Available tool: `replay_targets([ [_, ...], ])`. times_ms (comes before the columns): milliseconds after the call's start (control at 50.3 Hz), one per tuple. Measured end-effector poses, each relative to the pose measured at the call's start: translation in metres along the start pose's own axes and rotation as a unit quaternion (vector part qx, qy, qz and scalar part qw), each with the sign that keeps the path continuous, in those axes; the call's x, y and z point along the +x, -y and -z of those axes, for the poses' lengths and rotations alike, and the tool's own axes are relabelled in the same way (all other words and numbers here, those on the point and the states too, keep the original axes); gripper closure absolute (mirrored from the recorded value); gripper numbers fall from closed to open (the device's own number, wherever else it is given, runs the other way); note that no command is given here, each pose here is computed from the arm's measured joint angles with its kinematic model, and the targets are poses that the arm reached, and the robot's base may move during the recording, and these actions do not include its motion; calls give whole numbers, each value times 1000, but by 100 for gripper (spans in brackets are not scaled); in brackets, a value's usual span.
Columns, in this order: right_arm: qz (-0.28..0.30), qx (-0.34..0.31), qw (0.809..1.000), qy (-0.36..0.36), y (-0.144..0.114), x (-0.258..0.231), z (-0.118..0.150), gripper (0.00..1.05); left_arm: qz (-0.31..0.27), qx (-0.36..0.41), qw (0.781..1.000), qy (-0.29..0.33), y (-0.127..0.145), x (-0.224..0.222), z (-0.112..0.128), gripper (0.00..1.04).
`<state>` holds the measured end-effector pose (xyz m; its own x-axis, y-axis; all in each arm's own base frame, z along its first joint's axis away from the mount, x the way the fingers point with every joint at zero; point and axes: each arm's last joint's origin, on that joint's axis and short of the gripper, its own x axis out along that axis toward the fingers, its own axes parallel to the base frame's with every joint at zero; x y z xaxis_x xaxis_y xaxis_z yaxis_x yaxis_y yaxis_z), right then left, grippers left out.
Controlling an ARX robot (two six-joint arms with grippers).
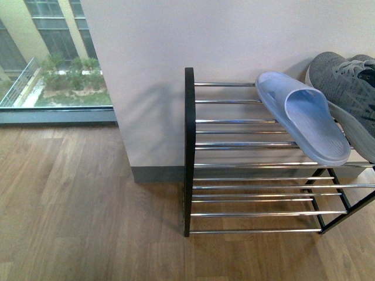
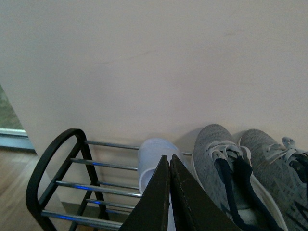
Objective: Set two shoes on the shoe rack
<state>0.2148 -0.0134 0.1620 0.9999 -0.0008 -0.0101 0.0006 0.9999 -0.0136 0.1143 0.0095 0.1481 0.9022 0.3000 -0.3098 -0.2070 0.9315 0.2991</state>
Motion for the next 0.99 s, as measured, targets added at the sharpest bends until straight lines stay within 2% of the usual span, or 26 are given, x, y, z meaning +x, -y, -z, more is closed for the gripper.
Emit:
replay_targets([
  [99, 11, 0, 1000, -3, -7, -15, 1, 103, 0, 0, 1000, 0, 0, 0, 0, 103],
  [219, -1, 0, 1000, -2, -12, -27, 1, 103, 0, 0, 1000, 0, 0, 0, 0, 103],
  [994, 1, 1, 1000, 11, -13, -82, -8, 103, 0, 0, 1000, 0, 0, 0, 0, 103],
])
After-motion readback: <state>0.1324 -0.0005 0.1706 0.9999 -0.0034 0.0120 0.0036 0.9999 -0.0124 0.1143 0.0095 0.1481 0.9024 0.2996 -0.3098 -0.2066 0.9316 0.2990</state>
